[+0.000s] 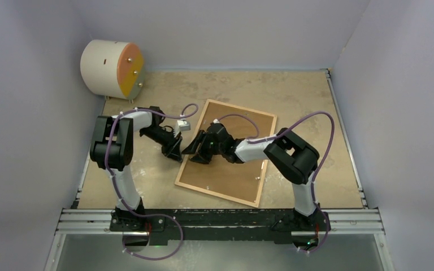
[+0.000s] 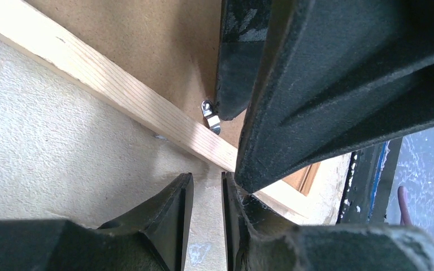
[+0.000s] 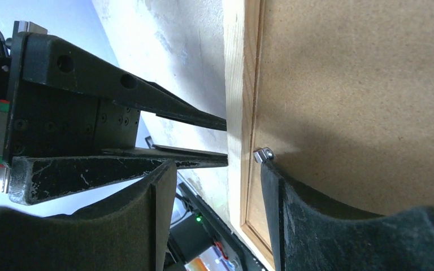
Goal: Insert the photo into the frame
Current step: Install the photo frame at the center of the board.
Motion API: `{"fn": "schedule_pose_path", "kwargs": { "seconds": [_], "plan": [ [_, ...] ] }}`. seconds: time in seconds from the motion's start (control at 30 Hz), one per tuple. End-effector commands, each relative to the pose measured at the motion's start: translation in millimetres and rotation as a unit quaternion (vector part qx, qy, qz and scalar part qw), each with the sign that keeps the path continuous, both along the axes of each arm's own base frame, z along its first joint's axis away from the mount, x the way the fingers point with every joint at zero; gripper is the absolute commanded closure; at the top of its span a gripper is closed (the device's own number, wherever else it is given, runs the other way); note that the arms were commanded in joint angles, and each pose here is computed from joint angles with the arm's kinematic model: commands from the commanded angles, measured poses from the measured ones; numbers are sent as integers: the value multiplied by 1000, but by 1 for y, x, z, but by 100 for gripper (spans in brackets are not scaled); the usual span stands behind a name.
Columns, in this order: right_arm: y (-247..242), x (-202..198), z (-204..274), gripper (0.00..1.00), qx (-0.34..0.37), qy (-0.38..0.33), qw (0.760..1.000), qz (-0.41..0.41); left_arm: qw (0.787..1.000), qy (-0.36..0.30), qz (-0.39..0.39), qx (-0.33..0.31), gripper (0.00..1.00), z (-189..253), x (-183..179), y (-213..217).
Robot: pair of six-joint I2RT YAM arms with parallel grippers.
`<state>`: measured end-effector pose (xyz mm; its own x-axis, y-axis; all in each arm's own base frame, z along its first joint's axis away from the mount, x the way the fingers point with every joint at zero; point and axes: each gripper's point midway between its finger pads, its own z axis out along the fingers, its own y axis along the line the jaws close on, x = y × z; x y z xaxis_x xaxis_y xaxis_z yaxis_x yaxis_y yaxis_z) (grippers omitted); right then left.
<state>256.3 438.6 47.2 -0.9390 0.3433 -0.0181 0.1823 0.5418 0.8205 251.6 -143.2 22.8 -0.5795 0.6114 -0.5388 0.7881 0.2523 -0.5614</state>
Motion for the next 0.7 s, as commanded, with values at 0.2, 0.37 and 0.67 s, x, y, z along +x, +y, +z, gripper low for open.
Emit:
{"fn": "schedule_pose_path", "kwargs": {
  "seconds": [0.2, 0.37, 0.67],
  "plan": [
    [-2, 28, 4, 45, 3, -22, 995, -98, 1000, 3, -26, 1, 70, -6, -16, -4],
    [-1, 33, 5, 46, 4, -18, 993, -112, 1000, -3, -26, 5, 70, -6, -15, -6],
    [2, 38, 6, 48, 17, -6, 991, -135, 999, -2, -35, 5, 70, -8, -20, -9]
  ]
}}
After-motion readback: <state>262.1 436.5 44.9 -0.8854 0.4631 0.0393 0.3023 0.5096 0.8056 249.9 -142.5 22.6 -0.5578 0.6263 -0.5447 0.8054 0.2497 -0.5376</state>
